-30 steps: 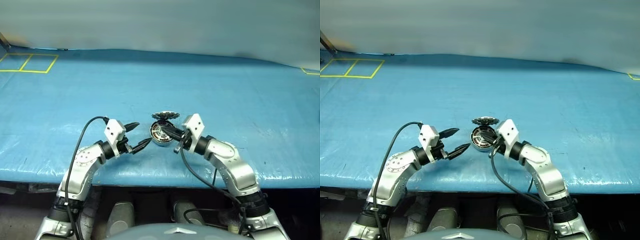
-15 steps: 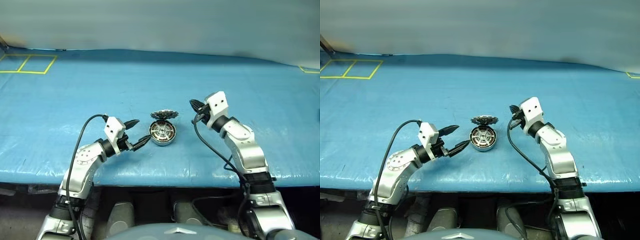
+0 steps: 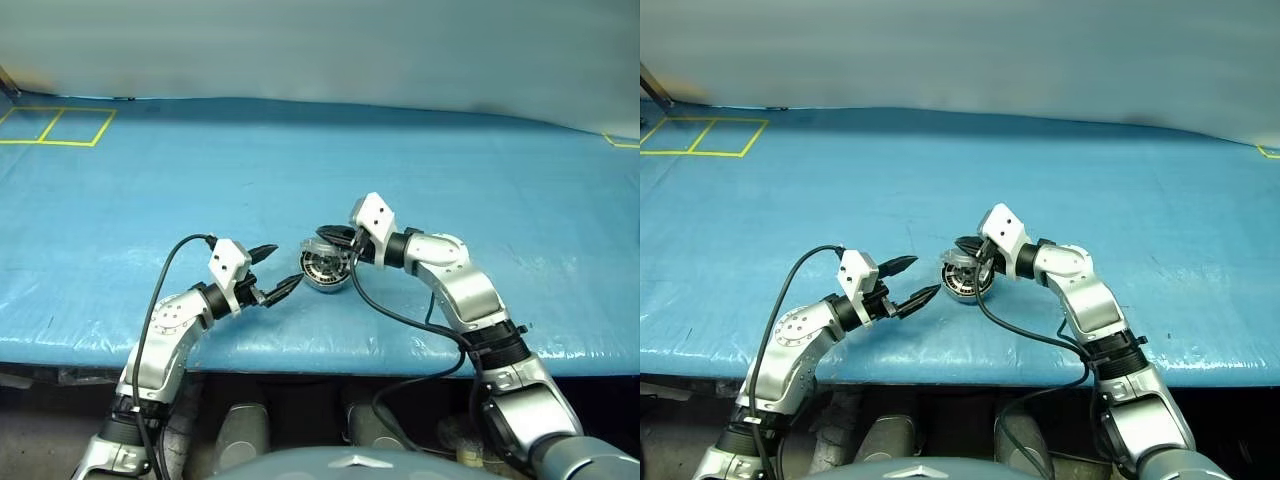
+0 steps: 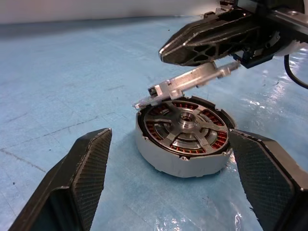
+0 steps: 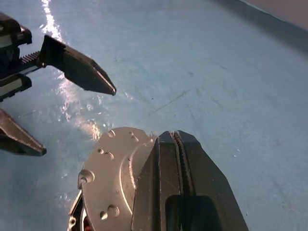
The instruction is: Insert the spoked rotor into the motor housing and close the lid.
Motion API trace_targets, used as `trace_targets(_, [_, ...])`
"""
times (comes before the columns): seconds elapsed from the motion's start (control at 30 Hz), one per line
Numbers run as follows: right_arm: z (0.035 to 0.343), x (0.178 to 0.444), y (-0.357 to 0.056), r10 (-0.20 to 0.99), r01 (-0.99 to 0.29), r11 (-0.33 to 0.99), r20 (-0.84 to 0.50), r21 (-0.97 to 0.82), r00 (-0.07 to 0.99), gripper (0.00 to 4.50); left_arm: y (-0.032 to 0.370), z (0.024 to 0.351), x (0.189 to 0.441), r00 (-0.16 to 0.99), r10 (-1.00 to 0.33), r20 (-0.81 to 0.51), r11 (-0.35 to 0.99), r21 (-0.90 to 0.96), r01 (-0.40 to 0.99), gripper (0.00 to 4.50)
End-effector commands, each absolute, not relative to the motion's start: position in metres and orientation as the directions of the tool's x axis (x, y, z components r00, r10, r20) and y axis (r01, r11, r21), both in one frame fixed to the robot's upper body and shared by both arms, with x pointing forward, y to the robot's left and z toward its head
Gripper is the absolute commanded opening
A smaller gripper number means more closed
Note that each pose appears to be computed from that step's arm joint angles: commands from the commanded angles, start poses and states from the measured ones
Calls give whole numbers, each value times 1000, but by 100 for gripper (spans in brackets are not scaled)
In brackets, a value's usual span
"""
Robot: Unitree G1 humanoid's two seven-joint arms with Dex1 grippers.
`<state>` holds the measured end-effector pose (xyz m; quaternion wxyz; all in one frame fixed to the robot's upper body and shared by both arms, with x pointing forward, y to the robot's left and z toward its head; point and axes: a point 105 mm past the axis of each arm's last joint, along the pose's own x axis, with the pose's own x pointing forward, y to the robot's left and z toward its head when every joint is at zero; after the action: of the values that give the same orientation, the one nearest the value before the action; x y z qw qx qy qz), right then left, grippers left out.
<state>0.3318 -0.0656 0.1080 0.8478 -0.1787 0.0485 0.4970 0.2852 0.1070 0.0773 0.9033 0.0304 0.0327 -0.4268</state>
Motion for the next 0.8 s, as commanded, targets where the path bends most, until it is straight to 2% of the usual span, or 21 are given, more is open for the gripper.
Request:
trace_targets(0.03, [101,331,-69,801,-844,449,-285,-295,526,5,104,89,285,629,-776,-50,625,65,778,416])
trace_targets(0.13, [84,332,-75,760,-806,527,-276,-269,588,5,101,89,285,621,-783,-50,618,64,784,416])
trace_targets(0.3, [48,317,-77,719,-789,595,-334,-156,609,5,97,88,284,606,-794,-55,603,61,796,416])
trace_targets(0.37, [46,316,-78,697,-760,622,-310,-186,647,5,97,88,284,602,-797,-57,599,61,798,416])
trace_targets(0.43, [58,313,-74,710,-745,645,-227,-173,667,5,96,87,284,600,-798,-58,597,61,800,416])
trace_targets(0.53, [83,314,-72,701,-707,696,-93,-125,707,64,96,86,286,597,-800,-62,594,63,802,416])
trace_targets(0.7, [108,309,-67,713,-705,693,1,-152,701,222,96,83,288,588,-806,-64,585,60,809,416])
trace_targets(0.8, [117,308,-63,709,-697,699,31,-161,704,222,97,81,289,586,-808,-69,583,58,810,416])
